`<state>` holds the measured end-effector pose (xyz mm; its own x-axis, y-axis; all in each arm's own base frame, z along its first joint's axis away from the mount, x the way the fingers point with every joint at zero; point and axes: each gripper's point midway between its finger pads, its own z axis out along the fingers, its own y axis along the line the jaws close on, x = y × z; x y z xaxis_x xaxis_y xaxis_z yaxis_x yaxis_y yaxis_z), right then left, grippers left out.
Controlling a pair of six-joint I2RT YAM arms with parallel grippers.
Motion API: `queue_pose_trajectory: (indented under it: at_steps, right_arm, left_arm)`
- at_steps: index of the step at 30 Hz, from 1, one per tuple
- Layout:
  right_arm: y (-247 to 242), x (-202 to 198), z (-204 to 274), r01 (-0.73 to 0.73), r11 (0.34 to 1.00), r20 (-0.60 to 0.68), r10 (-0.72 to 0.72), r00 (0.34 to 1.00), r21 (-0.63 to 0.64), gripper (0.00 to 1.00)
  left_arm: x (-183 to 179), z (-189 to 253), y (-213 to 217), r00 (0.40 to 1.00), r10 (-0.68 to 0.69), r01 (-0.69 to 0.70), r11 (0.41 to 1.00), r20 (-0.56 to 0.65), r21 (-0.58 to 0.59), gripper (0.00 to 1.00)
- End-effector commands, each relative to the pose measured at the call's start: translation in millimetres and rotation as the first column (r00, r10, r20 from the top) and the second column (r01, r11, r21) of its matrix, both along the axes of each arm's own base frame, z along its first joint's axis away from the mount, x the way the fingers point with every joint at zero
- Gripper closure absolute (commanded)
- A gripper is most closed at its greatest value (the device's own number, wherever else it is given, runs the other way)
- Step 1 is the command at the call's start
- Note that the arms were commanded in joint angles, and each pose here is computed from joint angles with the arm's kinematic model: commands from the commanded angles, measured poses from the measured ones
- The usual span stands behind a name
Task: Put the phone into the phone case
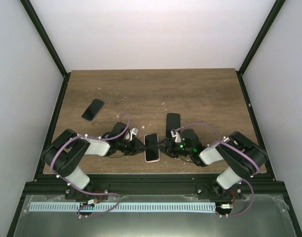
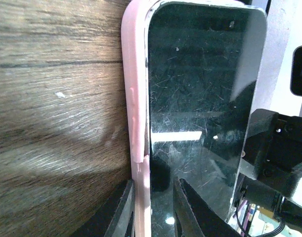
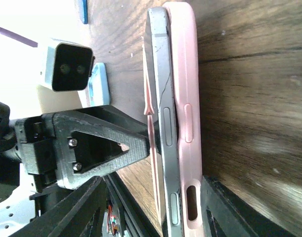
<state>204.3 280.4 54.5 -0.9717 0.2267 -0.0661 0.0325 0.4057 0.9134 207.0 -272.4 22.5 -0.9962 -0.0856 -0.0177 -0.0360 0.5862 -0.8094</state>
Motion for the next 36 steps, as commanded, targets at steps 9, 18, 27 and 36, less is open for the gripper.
queue_pose_trajectory:
  at_steps: [9,18,27,36]
  right_arm:
    - [28.4,-3.6,47.4,-0.123,0.978,0.132,0.101,0.986,0.166,0.47]
    - [22.6,-1.1,26.9,-0.096,0.993,0.100,0.089,0.991,0.068,0.62]
    - [21.2,0.4,21.7,-0.091,0.995,0.096,0.087,0.992,0.035,0.91]
    - [20.4,4.2,16.2,-0.084,0.996,0.078,0.086,0.993,-0.020,0.78]
  left_arm:
    - [-15.4,-9.6,0.4,0.998,-0.038,0.039,0.999,-0.047,0.025,0.76]
    - [-14.2,-7.8,1.1,0.999,-0.036,0.037,0.999,-0.041,0.033,0.76]
    - [-13.3,-7.5,0.3,0.999,-0.034,0.035,0.999,-0.043,0.034,0.76]
    - [-11.8,-8.3,0.1,0.998,-0.031,0.033,0.999,-0.045,0.037,0.76]
